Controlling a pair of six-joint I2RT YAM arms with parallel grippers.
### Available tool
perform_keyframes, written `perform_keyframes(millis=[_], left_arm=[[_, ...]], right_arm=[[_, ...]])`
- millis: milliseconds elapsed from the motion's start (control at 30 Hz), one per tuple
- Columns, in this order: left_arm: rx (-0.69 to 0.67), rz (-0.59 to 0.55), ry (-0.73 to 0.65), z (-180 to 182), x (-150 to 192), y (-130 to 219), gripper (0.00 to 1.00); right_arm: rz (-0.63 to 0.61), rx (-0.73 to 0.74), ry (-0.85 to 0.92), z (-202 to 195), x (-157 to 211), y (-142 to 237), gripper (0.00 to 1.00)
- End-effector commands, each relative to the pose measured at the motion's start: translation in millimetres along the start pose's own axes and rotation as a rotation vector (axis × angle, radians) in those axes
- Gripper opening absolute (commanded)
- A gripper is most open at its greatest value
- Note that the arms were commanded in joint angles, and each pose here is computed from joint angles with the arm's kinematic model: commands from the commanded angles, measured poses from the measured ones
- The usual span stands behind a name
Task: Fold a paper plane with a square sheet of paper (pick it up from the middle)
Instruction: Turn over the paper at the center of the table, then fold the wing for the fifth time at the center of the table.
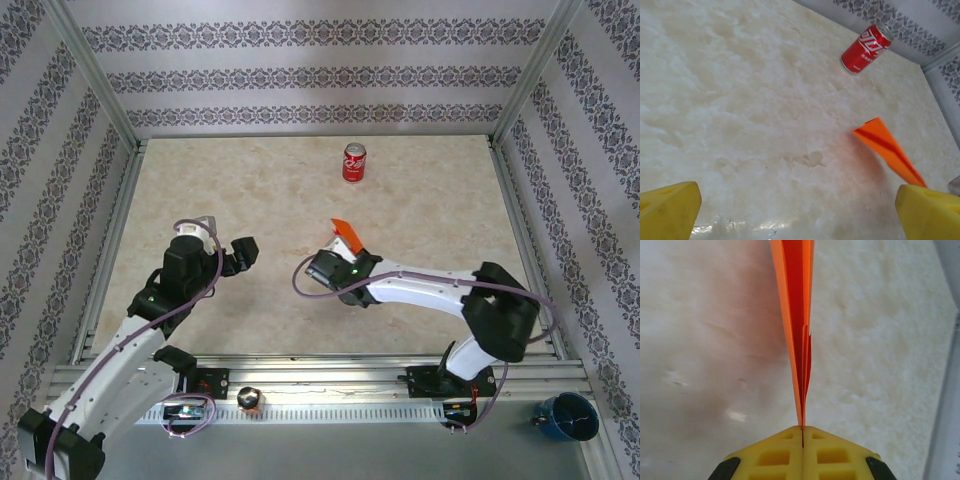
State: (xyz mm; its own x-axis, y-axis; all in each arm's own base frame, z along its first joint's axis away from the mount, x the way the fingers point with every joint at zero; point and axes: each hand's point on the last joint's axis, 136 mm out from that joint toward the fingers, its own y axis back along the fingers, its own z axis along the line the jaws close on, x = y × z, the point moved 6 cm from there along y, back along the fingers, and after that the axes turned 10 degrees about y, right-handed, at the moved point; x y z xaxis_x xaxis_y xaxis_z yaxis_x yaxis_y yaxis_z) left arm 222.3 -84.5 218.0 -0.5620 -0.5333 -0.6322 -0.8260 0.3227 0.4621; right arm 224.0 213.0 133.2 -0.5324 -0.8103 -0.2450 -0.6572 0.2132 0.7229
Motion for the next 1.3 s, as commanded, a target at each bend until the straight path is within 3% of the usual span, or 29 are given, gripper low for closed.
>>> perform_keyframes(millis=[0, 100, 200, 267, 333, 367, 533, 633, 733, 833, 1100, 1267], left_arm=[[-0.051, -0.086, 0.051, 10.9, -6.7, 8.9, 1.00], [-0.020, -0.145, 0.070, 9.9, -10.9, 18.3, 1.00], [0.004, -0.152, 0.062, 7.3, -11.6, 22.3, 0.95], [0.009, -0.129, 0.056, 5.9, -10.2, 20.7, 0.90], [0.031, -0.082, 0.050, 1.2, -7.2, 16.2, 0.85], [0.042, -0.058, 0.049, -0.7, -5.4, 13.3, 0.82], [0.029, 0.075, 0.090, -4.8, 3.2, -5.2, 0.55], [0.016, 0.145, 0.124, -4.3, 10.3, -17.8, 0.41], [0.030, 0.223, 0.161, -6.1, 19.1, -30.7, 0.35], [0.038, 0.280, 0.195, -6.4, 26.5, -40.9, 0.32], [0.067, 0.373, 0.233, -8.5, 38.6, -52.7, 0.28], [0.120, 0.440, 0.276, -15.3, 46.3, -69.8, 0.26]], right_arm=[[0.010, -0.131, -0.003, 27.5, -18.0, 5.2, 0.00], [0.010, -0.232, 0.016, 53.7, -31.0, 8.3, 0.02], [0.002, -0.436, 0.005, 76.0, -43.1, 18.1, 0.08], [-0.042, -0.553, -0.033, 84.3, -49.4, 25.2, 0.16], [-0.073, -0.621, -0.134, 81.7, -52.3, 26.0, 0.33], [-0.083, -0.686, -0.179, 80.8, -52.5, 26.5, 0.33], [-0.215, -0.922, -0.564, 50.5, -49.0, 18.8, 0.31], [-0.235, -1.146, -0.811, 37.8, -48.5, 0.6, 0.18], [-0.212, -1.327, -0.894, 40.1, -56.8, -13.0, 0.05], [-0.142, -1.355, -0.892, 51.0, -63.8, -25.4, 0.01], [-0.013, -1.263, -0.942, 67.8, -53.1, -55.5, 0.00], [0.097, -1.163, -1.081, 79.2, -34.8, -67.1, 0.00]])
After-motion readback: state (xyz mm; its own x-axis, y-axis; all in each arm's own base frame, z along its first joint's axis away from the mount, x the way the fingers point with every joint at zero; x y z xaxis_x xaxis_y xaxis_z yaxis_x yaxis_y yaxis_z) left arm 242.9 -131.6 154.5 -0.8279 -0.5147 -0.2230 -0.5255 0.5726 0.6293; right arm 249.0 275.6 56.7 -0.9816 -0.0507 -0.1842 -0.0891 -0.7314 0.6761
